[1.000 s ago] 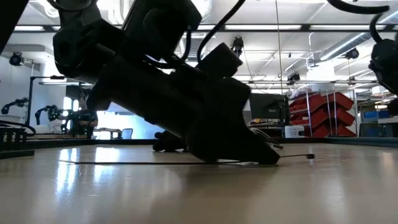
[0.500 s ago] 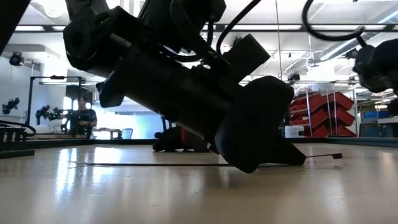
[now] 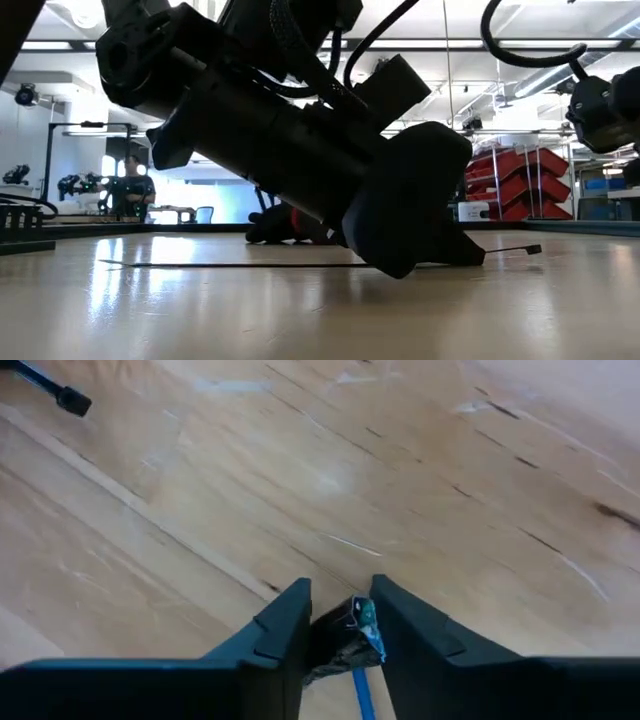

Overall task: Ziptie cables
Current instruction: Wrap the cable wires together using a black zip tie

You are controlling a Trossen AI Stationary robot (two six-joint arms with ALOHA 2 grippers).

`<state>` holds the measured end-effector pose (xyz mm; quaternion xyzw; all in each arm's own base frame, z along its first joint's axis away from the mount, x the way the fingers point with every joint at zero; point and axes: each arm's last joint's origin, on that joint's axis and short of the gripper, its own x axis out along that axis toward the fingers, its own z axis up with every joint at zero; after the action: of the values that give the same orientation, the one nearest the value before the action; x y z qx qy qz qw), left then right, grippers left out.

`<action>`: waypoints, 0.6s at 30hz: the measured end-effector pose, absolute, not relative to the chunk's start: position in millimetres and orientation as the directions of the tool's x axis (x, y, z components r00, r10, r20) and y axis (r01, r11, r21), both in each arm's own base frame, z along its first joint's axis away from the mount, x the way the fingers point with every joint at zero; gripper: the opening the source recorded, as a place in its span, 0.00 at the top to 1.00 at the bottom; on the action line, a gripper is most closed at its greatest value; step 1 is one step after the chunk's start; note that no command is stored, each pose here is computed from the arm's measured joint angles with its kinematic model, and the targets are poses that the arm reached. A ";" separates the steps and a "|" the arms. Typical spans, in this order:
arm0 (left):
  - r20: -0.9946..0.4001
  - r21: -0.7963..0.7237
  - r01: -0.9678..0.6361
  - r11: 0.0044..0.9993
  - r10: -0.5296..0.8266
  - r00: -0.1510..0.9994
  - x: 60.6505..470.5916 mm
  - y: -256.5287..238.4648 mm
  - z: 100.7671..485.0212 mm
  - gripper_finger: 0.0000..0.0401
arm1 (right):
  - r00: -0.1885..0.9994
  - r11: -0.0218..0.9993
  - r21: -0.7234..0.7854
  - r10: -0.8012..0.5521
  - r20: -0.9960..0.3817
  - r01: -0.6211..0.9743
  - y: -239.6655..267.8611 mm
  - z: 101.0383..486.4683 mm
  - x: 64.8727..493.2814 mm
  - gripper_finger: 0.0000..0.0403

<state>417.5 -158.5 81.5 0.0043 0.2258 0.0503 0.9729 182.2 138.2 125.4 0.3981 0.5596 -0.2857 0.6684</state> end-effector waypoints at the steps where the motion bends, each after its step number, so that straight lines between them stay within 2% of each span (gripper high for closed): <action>1: -0.437 0.037 -0.104 0.994 0.110 0.893 417.0 -159.2 81.5 1.00 | 0.219 0.534 0.222 0.070 -0.973 0.816 138.5 125.6 183.3 0.79; 5: -0.433 0.062 -0.143 0.988 0.156 0.888 415.9 -159.0 80.9 1.00 | 0.285 0.591 0.292 0.107 -0.953 0.752 137.7 129.4 191.8 0.84; 9: -0.433 0.009 -0.182 0.983 0.168 0.886 416.4 -156.5 80.9 1.00 | 0.392 0.656 0.330 0.055 -0.918 0.679 132.8 139.4 198.1 0.95; 13: -0.432 -0.079 -0.249 0.965 0.192 0.881 419.1 -147.6 83.7 1.00 | 0.537 0.767 0.327 -0.027 -0.843 0.552 130.6 164.7 207.1 0.96; 18: -0.388 -0.042 -0.426 0.904 0.378 0.841 423.7 -122.9 90.3 1.00 | 0.699 0.905 0.199 -0.136 -0.702 0.376 132.1 204.3 217.0 0.95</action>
<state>423.7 -122.9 90.3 -0.0633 0.1887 0.2101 0.9572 217.0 132.1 204.3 0.1660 0.3616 -0.1411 0.9065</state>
